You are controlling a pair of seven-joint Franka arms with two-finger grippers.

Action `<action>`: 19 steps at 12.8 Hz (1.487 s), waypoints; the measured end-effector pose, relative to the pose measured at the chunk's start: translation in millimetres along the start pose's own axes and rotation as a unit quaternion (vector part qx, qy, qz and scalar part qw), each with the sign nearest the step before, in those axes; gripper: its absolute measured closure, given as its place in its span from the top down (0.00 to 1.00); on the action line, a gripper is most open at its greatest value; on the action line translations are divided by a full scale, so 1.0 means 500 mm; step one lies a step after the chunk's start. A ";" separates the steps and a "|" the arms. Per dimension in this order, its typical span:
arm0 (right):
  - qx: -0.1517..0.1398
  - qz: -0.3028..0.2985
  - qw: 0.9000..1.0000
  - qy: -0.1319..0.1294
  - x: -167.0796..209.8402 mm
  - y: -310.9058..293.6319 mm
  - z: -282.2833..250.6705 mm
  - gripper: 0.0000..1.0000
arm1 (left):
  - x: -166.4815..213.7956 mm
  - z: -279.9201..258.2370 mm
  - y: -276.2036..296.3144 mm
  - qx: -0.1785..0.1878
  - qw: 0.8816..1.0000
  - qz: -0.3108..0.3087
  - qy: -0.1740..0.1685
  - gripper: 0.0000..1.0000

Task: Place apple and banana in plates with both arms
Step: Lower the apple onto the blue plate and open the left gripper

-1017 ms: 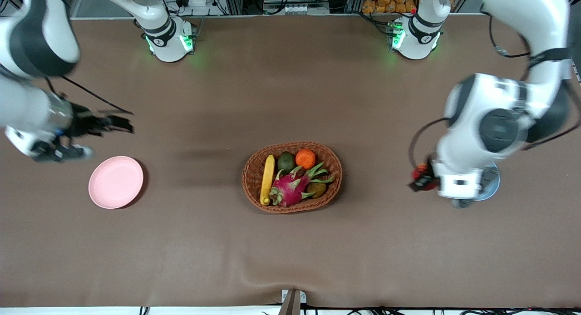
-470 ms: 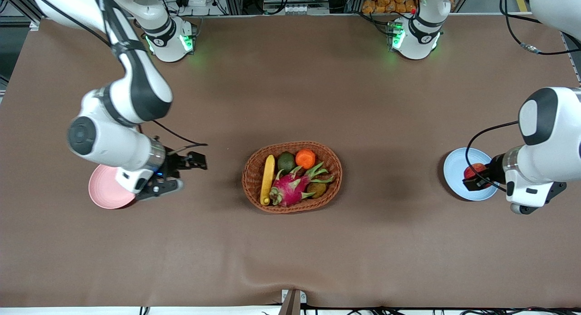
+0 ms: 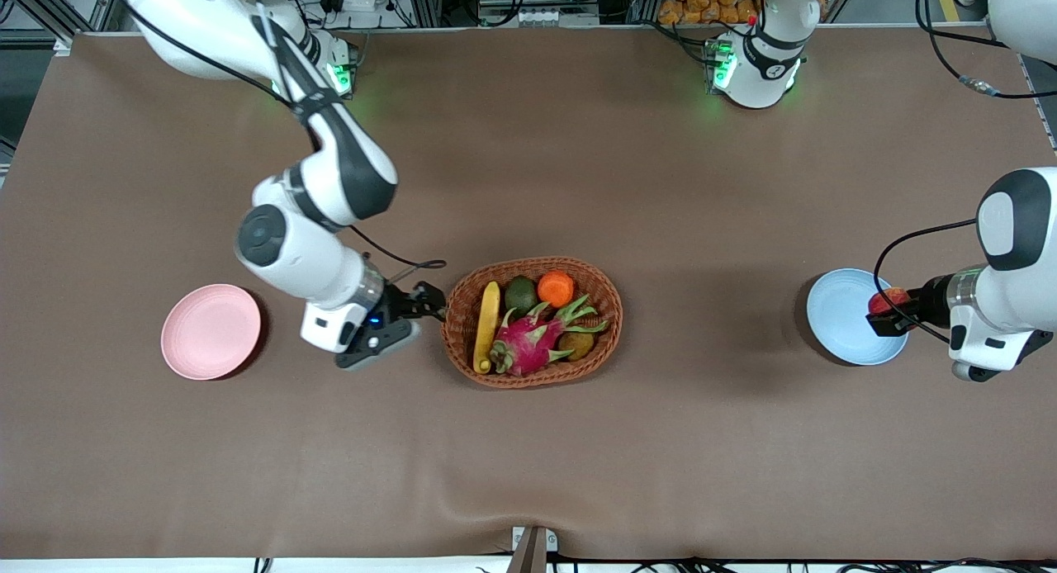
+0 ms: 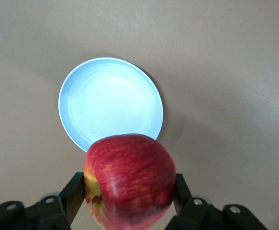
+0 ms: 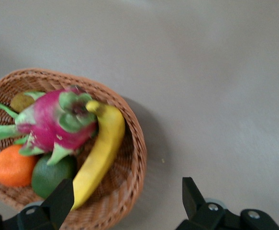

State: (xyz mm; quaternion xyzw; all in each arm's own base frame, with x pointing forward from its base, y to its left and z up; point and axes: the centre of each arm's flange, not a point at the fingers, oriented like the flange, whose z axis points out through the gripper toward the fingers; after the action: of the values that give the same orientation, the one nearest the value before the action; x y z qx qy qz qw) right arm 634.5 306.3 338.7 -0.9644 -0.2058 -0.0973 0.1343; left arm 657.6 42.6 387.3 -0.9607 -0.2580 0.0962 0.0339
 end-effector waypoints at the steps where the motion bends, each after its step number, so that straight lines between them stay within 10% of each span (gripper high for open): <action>1: -0.008 -0.016 1.000 0.017 0.004 -0.016 0.021 1.00 | 0.000 0.000 -0.001 0.000 1.000 0.001 0.000 0.78; 8: -0.015 -0.029 0.994 0.109 0.010 -0.021 0.140 1.00 | 0.006 -0.010 -0.037 -0.002 1.000 0.020 0.003 0.78; 19: -0.002 0.011 0.992 0.129 0.014 -0.065 0.178 0.89 | 0.024 0.176 -0.102 -0.024 0.999 0.037 0.021 0.78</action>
State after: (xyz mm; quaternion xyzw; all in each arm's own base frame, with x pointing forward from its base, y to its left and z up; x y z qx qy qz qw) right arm 638.7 364.1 263.3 -0.9463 -0.1757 -0.2200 0.1590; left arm 625.0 94.0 304.8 -0.9719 -0.2238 0.0712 0.0131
